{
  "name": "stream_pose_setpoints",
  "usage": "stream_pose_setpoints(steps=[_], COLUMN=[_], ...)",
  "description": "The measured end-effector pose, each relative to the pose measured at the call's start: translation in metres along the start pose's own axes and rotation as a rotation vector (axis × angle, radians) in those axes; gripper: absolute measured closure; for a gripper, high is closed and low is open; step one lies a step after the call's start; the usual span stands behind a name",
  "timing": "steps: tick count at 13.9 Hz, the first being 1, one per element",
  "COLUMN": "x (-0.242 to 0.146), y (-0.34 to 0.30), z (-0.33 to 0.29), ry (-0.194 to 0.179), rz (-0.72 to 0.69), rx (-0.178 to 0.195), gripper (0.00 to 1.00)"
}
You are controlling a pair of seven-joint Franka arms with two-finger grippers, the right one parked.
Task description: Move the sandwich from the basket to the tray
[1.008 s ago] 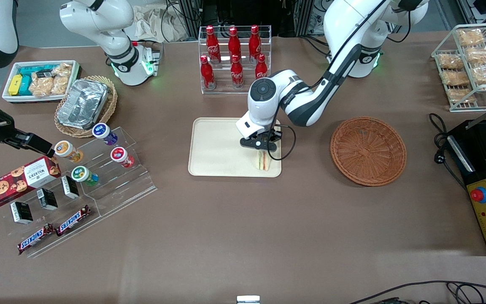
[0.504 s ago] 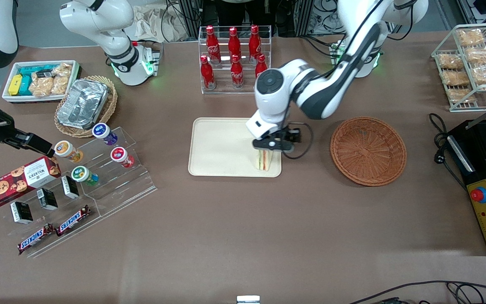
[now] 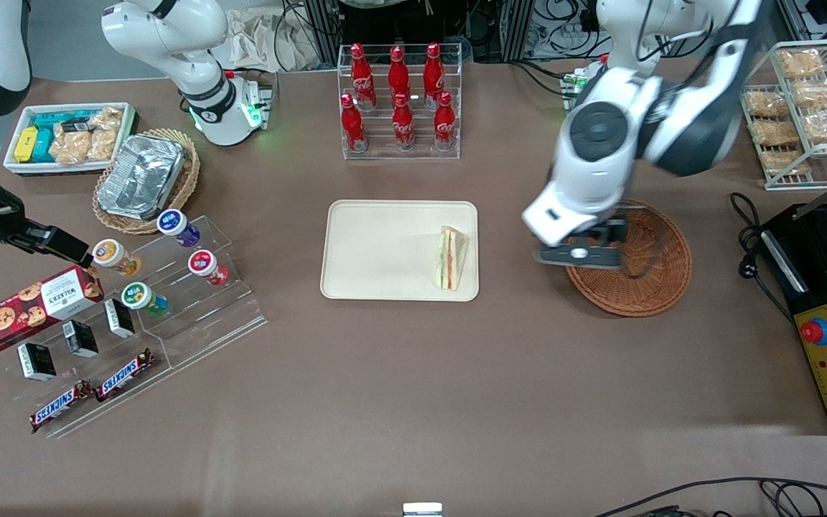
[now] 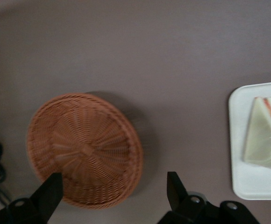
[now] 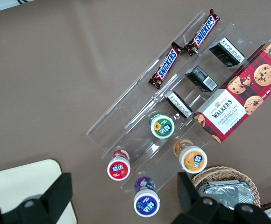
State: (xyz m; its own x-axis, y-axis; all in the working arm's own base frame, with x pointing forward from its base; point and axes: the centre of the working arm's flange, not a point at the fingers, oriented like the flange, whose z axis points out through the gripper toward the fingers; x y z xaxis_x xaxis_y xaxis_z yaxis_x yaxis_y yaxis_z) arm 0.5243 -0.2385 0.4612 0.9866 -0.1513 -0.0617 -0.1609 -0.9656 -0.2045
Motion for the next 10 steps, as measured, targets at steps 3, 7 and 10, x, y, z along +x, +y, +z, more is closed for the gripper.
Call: stream_pose_setpoints(steps=[3,7,10], x=[-0.001,-0.018,-0.028], y=[-0.062,-0.136,-0.173], z=[-0.015,-0.046,-0.058], ry=[-0.005,0.005,0.004], rz=[-0.062,-0.152,-0.246], rx=[0.01,0.012,-0.053], gripper=[0.0,0.0,0.0])
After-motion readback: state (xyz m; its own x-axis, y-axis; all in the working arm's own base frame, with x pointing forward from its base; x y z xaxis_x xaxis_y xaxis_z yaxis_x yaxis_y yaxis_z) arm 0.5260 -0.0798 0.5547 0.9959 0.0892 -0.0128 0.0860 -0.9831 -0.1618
